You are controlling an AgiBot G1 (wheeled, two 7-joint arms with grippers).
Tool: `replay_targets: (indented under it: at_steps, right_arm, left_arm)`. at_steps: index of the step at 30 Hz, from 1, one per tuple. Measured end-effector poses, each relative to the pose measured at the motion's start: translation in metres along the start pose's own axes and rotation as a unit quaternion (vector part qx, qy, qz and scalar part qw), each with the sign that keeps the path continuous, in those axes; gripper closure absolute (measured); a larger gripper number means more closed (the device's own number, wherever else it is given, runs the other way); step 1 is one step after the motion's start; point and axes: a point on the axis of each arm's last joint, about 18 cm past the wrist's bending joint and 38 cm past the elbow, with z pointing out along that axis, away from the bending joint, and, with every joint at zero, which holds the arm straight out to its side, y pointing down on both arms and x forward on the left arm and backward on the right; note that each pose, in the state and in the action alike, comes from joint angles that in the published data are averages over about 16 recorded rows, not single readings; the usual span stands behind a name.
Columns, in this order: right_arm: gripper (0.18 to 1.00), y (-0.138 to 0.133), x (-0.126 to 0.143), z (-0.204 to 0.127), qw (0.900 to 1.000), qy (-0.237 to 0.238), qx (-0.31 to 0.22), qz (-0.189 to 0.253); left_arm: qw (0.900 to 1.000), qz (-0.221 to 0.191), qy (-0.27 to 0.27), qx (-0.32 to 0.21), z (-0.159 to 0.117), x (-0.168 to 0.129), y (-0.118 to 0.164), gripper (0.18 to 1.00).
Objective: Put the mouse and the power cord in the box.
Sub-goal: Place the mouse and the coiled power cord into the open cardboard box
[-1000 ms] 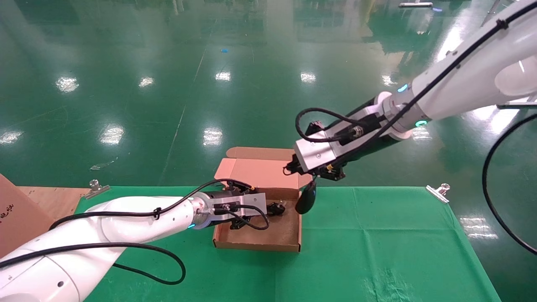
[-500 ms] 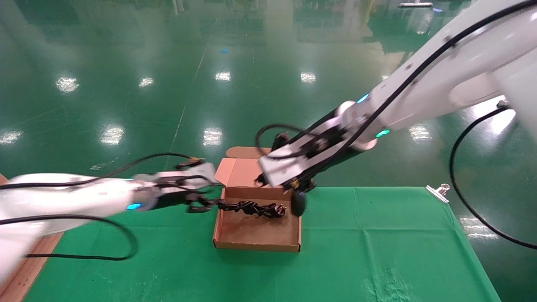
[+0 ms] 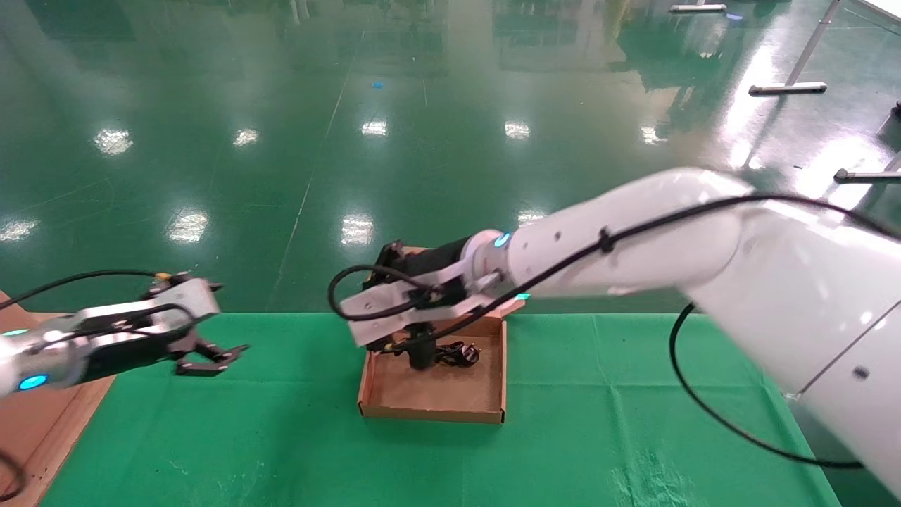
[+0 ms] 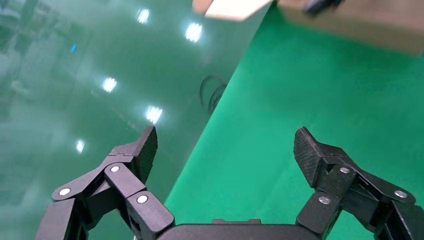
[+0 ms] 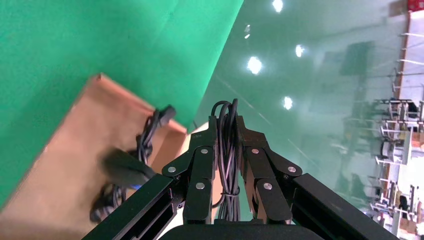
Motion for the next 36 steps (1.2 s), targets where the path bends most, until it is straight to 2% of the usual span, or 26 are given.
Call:
replay_targets:
  at_steps: [7, 16, 28, 36]
  right_arm:
    - [0.937, 0.0, -0.031, 0.023, 1.0, -0.007, -0.008, 0.017]
    - [0.937, 0.024, -0.062, 0.035, 0.998, -0.025, -0.044, 0.036]
    - [0.92, 0.039, -0.07, 0.036, 0.997, -0.024, -0.065, 0.046]
    - [0.845, 0.038, -0.074, 0.034, 0.996, -0.026, -0.055, 0.06]
  left_arm:
    - [0.9997, -0.008, -0.015, -0.019, -0.016, -0.003, 0.022, 0.196]
    - [0.9995, -0.01, -0.02, -0.022, -0.019, -0.002, 0.025, 0.184]
    - [0.9995, -0.01, -0.021, -0.023, -0.02, -0.002, 0.025, 0.184]
    - [0.9996, -0.02, -0.014, -0.012, -0.02, 0.001, 0.02, 0.184]
